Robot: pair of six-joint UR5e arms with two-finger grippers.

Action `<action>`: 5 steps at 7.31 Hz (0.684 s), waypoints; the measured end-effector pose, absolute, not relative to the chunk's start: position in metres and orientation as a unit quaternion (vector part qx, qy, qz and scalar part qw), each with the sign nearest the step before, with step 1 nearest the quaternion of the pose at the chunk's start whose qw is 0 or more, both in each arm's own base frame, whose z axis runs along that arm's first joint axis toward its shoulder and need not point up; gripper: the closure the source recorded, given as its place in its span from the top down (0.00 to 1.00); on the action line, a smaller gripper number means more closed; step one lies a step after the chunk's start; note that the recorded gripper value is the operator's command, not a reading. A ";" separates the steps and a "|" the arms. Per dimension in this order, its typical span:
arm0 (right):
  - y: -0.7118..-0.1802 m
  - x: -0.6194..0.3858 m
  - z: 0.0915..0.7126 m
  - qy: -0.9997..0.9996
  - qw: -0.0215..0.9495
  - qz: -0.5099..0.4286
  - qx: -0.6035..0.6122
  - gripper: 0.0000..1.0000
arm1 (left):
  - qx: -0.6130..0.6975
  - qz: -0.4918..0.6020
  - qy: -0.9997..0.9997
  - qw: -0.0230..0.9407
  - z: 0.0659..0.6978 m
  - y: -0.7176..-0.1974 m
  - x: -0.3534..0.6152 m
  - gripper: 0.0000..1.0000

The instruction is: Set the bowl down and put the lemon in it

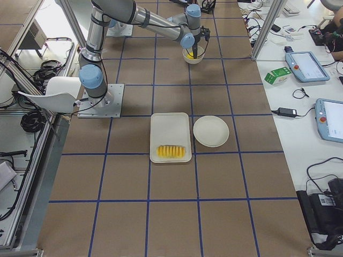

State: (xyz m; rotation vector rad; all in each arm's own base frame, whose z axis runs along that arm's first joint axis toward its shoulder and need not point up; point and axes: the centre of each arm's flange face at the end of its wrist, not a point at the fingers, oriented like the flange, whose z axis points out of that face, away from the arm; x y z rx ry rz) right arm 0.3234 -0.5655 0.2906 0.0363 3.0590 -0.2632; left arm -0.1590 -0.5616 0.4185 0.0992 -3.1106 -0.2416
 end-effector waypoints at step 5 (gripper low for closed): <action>-0.469 0.275 0.463 0.998 0.025 -0.056 0.026 1.00 | 0.020 -0.061 -0.998 0.011 0.443 -0.545 -0.166 1.00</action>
